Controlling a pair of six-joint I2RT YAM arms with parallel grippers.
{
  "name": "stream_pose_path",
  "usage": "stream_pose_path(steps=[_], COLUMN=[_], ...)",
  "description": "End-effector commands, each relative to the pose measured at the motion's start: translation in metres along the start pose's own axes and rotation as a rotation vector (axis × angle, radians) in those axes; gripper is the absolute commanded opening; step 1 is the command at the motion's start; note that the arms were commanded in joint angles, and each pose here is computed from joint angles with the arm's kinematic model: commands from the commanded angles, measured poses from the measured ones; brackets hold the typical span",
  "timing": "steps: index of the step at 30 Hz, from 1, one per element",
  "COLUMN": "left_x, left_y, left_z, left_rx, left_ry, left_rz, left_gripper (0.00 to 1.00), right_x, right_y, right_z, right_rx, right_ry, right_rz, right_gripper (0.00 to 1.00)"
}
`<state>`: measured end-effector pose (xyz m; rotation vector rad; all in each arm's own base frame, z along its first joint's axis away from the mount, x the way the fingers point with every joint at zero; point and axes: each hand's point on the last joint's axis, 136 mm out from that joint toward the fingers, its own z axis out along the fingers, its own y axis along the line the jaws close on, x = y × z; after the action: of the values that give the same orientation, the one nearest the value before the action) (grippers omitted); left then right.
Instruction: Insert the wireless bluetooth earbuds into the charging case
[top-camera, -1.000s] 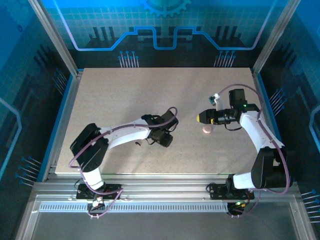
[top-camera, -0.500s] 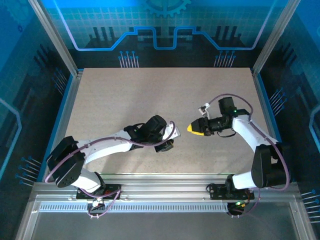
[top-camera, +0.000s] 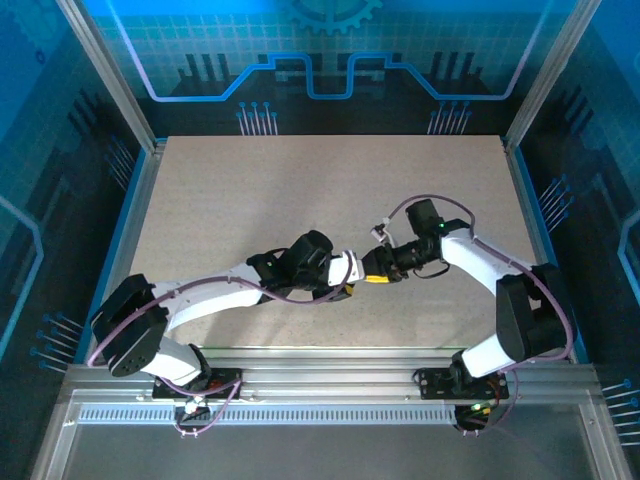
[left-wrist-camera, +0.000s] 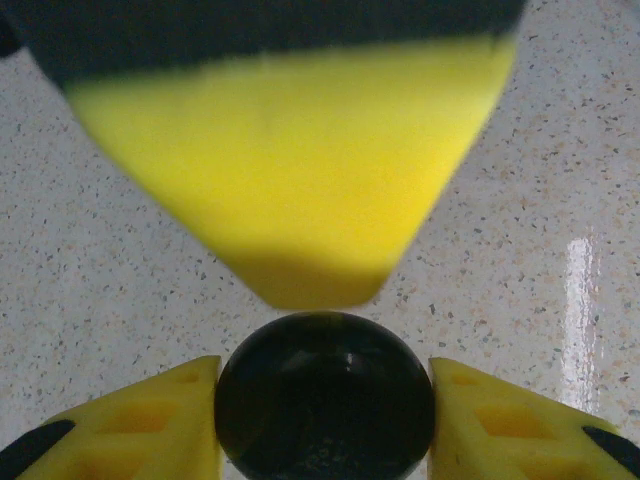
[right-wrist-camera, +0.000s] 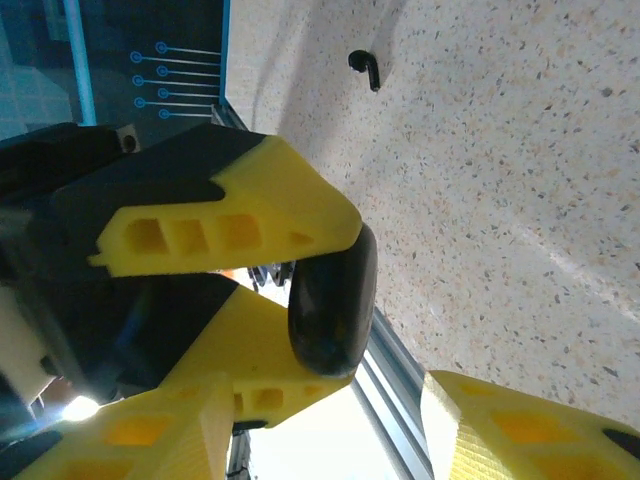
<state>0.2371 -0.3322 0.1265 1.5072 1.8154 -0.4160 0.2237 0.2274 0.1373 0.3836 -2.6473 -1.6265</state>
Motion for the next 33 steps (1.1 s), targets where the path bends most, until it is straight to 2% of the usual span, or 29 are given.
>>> stream_pose_path(steps=[1, 8, 14, 16, 17, 19, 21, 22, 28, 33], left_x=[-0.016, -0.021, -0.022, -0.021, -0.021, -0.022, -0.024, -0.026, -0.041, -0.048], left_y=[-0.006, -0.007, -0.003, -0.001, 0.001, 0.004, 0.007, 0.008, 0.000, -0.009], left_z=[-0.008, -0.010, -0.011, -0.010, -0.010, -0.009, -0.009, -0.010, -0.026, -0.042], left_rx=[0.014, 0.009, -0.015, -0.024, -0.033, -0.049, -0.063, -0.066, 0.006, 0.087], left_ry=[-0.070, -0.086, -0.086, -0.081, -0.079, -0.074, -0.084, -0.092, -0.219, -0.281], left_rz=[0.038, 0.045, 0.043, 0.042, 0.037, 0.021, -0.010, -0.022, -0.113, -0.144], left_gripper=[0.39, 0.38, 0.38, 0.40, 0.44, 0.61, 0.90, 0.93, 0.92, 0.84], right_x=[-0.006, -0.007, -0.004, -0.004, -0.003, -0.003, -0.005, -0.006, -0.015, -0.012], right_y=[0.003, 0.003, 0.006, 0.009, 0.010, 0.013, 0.013, 0.014, 0.017, 0.033], right_z=[0.007, 0.019, 0.021, 0.018, 0.016, 0.012, 0.006, 0.002, -0.027, -0.049], right_rx=[0.008, 0.003, -0.010, -0.004, 0.004, 0.018, 0.054, 0.069, 0.180, 0.208], right_ry=[0.005, 0.045, 0.062, 0.054, 0.048, 0.034, 0.002, -0.016, -0.216, -0.345], right_rz=[-0.011, -0.020, -0.032, -0.055, -0.067, -0.100, -0.146, -0.174, -0.424, -0.696], right_gripper=[0.50, 0.43, 0.23, 0.19, 0.19, 0.17, 0.16, 0.15, 0.10, 0.10])
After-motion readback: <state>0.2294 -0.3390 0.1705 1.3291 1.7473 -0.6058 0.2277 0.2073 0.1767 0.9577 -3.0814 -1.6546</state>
